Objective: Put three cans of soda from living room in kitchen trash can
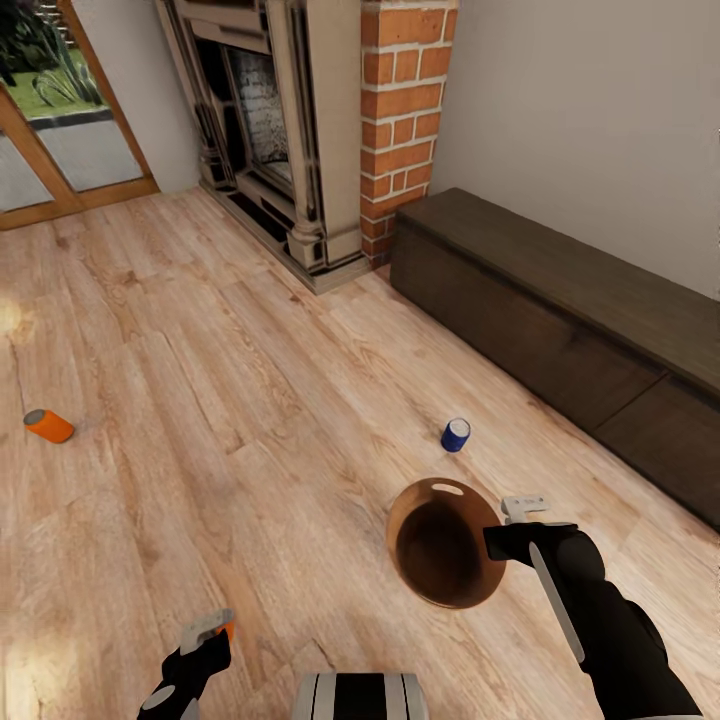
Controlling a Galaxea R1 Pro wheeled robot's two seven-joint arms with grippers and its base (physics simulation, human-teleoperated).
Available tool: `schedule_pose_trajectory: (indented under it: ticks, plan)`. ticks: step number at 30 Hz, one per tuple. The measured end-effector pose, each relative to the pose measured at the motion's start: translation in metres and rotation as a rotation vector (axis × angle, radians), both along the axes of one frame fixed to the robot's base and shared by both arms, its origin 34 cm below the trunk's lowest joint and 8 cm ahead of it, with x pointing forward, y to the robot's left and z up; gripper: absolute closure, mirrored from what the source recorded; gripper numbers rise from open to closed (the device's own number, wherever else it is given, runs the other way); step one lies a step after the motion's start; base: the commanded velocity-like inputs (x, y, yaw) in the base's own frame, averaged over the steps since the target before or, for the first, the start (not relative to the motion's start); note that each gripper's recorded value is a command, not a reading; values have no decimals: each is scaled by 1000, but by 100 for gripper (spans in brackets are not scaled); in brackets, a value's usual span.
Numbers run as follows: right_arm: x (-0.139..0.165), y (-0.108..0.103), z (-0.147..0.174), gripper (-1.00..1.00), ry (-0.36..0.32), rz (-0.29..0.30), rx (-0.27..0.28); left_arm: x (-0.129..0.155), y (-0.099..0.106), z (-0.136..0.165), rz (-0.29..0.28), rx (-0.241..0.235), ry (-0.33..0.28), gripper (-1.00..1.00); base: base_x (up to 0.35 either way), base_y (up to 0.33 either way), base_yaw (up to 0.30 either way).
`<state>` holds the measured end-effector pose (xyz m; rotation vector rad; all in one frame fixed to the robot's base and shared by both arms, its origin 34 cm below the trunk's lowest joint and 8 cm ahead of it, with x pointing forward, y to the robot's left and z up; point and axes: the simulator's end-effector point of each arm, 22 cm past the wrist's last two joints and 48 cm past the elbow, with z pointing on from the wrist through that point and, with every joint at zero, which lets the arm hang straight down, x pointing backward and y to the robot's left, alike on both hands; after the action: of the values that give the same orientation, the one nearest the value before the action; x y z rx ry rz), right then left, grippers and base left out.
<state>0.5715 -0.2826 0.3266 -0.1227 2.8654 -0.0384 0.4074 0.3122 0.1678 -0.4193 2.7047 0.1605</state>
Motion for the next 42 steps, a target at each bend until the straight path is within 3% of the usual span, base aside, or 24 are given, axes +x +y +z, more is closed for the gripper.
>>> schedule_pose_trajectory:
  ticks: [42]
  plan:
    - [29, 2, 111, 100, -42, -1, 6, 38, 0, 105, 0, 0, -45, 100, 0, 0, 0]
